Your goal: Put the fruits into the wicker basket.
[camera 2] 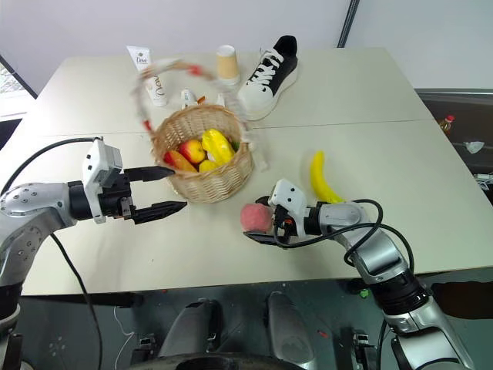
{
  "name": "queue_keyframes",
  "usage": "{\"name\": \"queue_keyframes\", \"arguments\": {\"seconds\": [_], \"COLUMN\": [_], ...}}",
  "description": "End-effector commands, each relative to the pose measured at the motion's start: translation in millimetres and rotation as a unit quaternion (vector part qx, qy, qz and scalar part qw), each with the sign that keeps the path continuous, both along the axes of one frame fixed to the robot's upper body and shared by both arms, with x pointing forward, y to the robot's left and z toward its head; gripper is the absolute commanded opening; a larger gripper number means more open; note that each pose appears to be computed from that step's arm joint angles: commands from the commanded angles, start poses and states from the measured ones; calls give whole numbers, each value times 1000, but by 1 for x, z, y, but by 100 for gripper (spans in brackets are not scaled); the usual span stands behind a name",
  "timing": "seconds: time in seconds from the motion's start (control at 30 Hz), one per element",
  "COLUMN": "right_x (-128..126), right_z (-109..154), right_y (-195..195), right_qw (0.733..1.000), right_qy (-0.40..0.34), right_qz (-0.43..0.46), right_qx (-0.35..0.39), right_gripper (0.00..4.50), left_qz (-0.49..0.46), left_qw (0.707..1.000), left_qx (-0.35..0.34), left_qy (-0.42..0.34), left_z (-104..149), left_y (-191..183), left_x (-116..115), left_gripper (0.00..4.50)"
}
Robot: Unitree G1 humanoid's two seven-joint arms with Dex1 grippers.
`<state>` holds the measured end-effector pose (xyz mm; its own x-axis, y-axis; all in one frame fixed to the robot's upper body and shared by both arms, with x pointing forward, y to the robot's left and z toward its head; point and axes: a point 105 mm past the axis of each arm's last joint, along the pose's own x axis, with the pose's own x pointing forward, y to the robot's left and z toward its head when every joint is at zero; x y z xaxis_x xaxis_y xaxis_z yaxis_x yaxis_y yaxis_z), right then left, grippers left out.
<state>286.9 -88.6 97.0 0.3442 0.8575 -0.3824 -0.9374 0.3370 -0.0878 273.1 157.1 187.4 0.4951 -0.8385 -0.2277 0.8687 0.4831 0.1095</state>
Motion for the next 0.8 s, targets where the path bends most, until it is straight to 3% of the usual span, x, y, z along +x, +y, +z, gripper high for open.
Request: {"name": "queue_keyframes", "arguments": {"seconds": [0.03,0.1,0.13,0.43,0.57,0.73,0.8], "right_x": [1,1,1,-16,4,64,74], "right_z": [13,16,19,85,133,152,149], "right_y": [6,7,7,24,44,70,79], "right_qw": [999,999,999,986,972,968,967], "right_qy": [-27,-36,-43,-125,-197,-202,-205], "right_qz": [16,18,19,79,51,-82,-93], "right_qx": [12,14,16,72,115,127,119], "right_gripper": [315,230,210,207,207,207,207], "left_qz": [-8,-9,-10,14,64,96,99], "left_qw": [999,999,999,998,996,992,992], "left_qx": [-10,-16,-19,-25,-47,-69,-72], "left_qy": [-31,-38,-43,-53,-46,-42,-44], "left_z": [15,18,20,27,18,10,9], "left_y": [-8,-11,-12,13,38,45,44], "left_x": [1,3,4,-4,-9,-14,-15], "left_gripper": [450,450,450,450,450,450,450]}}
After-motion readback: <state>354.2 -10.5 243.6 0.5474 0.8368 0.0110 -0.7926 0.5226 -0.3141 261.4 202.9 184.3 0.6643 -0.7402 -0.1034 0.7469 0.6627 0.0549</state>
